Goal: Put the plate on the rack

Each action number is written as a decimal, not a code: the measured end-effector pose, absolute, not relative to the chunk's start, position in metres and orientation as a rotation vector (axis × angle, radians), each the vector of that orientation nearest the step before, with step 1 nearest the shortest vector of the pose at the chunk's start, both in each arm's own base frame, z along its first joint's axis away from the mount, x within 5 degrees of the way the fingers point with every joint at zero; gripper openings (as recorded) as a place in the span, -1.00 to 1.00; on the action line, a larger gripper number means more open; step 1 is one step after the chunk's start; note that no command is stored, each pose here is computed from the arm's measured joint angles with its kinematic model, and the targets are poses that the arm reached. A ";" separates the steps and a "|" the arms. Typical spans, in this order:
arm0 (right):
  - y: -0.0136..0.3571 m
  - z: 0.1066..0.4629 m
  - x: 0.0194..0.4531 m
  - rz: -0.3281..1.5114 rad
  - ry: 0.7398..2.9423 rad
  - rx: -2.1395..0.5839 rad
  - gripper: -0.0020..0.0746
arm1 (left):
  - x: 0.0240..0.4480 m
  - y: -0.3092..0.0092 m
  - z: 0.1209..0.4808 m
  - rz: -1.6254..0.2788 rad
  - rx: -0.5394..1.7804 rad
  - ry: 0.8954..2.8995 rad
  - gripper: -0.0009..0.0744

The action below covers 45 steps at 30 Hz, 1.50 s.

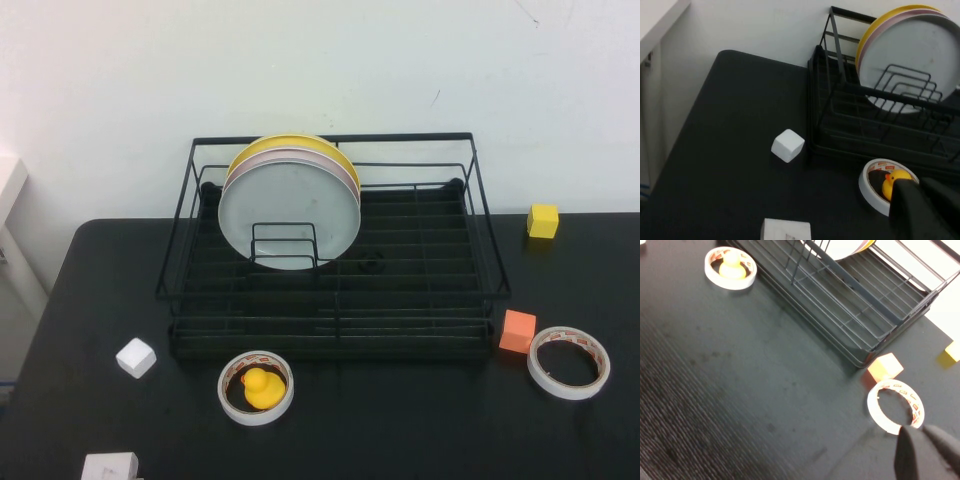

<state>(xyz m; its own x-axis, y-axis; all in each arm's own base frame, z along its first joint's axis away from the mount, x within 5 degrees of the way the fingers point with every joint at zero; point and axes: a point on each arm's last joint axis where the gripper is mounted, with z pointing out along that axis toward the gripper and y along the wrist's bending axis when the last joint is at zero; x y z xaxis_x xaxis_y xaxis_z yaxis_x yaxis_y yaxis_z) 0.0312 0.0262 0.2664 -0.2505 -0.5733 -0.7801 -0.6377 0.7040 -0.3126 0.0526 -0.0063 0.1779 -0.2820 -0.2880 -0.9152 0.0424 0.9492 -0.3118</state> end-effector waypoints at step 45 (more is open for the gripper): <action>0.026 0.266 0.031 0.085 1.930 -0.936 -0.95 | 0.052 -0.010 0.177 -0.198 0.054 1.840 -0.98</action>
<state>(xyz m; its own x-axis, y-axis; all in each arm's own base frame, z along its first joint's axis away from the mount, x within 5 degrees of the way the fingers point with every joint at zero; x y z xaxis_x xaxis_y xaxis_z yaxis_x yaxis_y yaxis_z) 0.0312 0.0264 0.2664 -0.2506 -0.5720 -0.7810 -0.6384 0.7042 -0.3108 0.0519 -0.0097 0.1773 -0.2758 -0.0661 -0.9589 0.1399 0.9842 -0.1081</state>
